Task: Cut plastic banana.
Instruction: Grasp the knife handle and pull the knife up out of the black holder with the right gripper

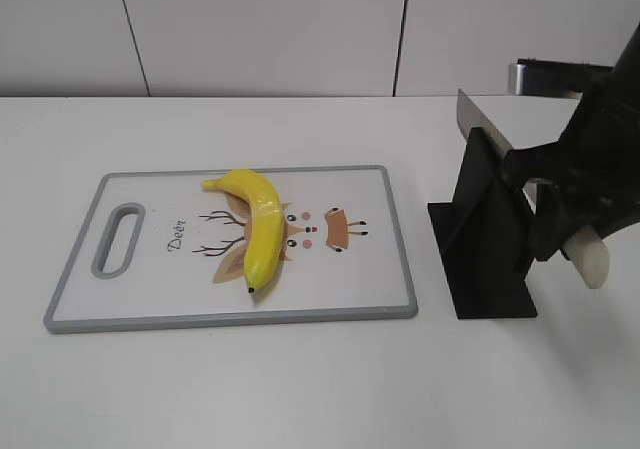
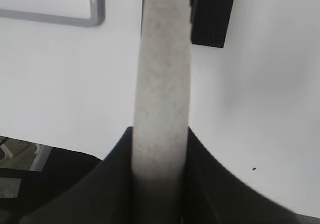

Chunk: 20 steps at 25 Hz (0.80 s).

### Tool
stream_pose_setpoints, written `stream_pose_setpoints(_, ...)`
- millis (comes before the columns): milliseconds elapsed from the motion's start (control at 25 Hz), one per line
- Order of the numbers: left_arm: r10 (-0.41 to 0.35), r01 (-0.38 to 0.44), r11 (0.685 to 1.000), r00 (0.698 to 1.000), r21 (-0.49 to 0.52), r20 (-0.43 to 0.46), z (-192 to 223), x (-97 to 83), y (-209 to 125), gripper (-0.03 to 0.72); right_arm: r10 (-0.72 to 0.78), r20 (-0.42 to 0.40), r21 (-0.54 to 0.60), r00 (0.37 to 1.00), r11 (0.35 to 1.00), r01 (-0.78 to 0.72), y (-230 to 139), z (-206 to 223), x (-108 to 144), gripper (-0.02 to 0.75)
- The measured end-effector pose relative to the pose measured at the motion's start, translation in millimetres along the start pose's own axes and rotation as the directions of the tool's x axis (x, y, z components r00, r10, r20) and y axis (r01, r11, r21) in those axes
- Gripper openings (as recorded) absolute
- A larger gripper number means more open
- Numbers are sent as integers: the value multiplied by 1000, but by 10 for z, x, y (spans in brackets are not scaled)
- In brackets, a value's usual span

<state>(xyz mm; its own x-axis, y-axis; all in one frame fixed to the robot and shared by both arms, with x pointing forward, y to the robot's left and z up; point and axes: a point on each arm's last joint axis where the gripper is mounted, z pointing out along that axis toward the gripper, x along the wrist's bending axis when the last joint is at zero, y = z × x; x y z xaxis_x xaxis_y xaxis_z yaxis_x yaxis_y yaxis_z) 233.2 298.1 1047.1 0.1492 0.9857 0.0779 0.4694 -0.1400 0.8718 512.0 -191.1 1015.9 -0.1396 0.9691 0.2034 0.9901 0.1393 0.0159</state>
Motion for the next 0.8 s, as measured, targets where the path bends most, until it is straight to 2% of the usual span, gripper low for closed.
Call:
stream_pose_setpoints(360, 0, 0, 1000, 1000, 0, 0, 0, 0, 0, 583, -34, -50, -209, 998, 978, 23, -29, -655, 143, 169)
stream_pose_setpoints(480, 22, -22, 1000, 1000, -7, 10, -8, -9, 10, 581, -93, -48, -284, 995, 956, 76, 11, -864, 193, 169)
stream_pose_setpoints(640, 49, -49, 999, 996, -7, 75, 2, -53, 146, 565, -226, -10, -398, 974, 895, 203, 99, -1106, 257, 169)
stream_pose_setpoints(800, 105, -109, 994, 985, 21, 137, 173, -64, 429, 559, -406, 85, -456, 910, 796, 397, 185, -1290, 311, 169)
